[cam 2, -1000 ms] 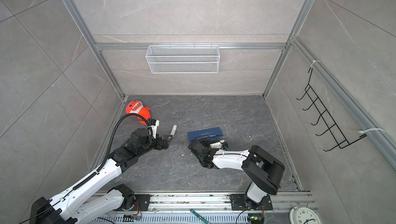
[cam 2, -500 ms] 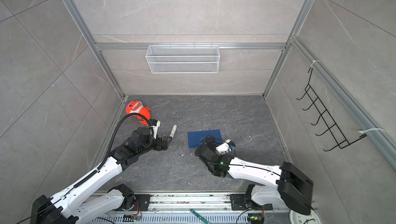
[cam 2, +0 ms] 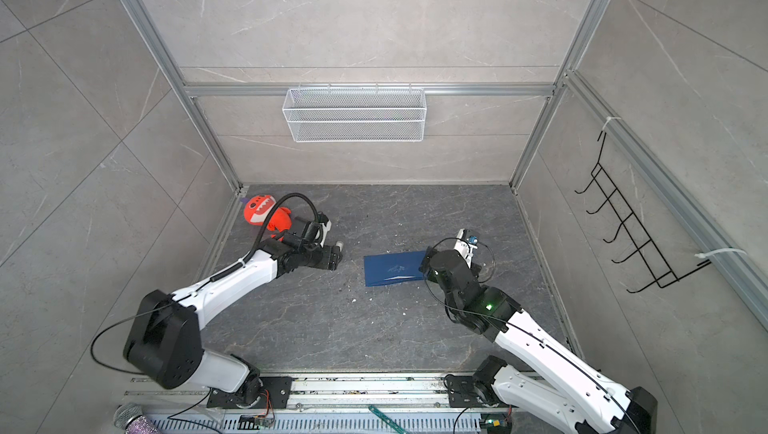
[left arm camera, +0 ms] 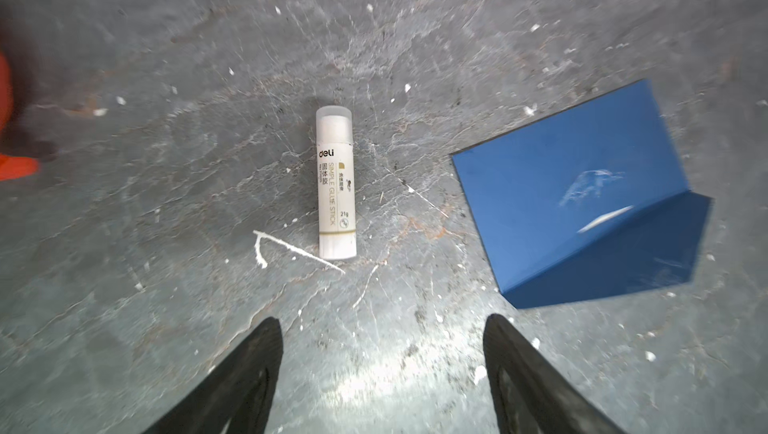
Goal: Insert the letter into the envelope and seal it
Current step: 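Grasp and lift the white glue stick with the left gripper, then bring the glue stick toward the right gripper while the right gripper reaches for its cap, then grip the glue stick cap with the right gripper and pull it off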
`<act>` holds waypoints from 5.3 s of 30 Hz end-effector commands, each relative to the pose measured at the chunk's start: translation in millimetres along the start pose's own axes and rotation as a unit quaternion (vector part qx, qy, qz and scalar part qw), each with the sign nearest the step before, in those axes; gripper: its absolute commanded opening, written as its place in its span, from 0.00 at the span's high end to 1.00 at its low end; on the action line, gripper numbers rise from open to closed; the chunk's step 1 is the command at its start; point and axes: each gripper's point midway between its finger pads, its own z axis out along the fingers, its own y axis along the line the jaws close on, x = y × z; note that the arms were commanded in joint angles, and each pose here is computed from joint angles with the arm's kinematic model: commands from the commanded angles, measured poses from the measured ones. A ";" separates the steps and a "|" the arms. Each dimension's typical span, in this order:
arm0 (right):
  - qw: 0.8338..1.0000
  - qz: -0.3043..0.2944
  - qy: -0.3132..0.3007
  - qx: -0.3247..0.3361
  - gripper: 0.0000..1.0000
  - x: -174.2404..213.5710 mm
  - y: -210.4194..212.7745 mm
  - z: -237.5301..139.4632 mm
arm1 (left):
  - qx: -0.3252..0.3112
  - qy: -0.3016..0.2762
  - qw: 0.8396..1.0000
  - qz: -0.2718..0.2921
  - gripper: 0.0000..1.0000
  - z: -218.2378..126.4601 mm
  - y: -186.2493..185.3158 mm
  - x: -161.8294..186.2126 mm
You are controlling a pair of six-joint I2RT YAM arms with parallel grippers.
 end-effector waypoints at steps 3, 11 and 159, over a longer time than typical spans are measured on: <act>0.987 -0.137 0.077 -0.029 0.01 23.8 13.5 10.7 | -0.014 0.035 0.999 0.020 0.26 26.3 5.6 -7.3; 0.982 -0.141 0.110 -0.056 0.01 43.9 28.0 30.7 | -0.025 0.053 0.998 0.024 0.33 55.6 17.7 -14.5; 0.875 -0.218 0.182 -0.391 0.98 -0.9 200.8 -58.6 | 0.279 -0.266 0.829 0.406 1.00 -136.1 -105.0 24.5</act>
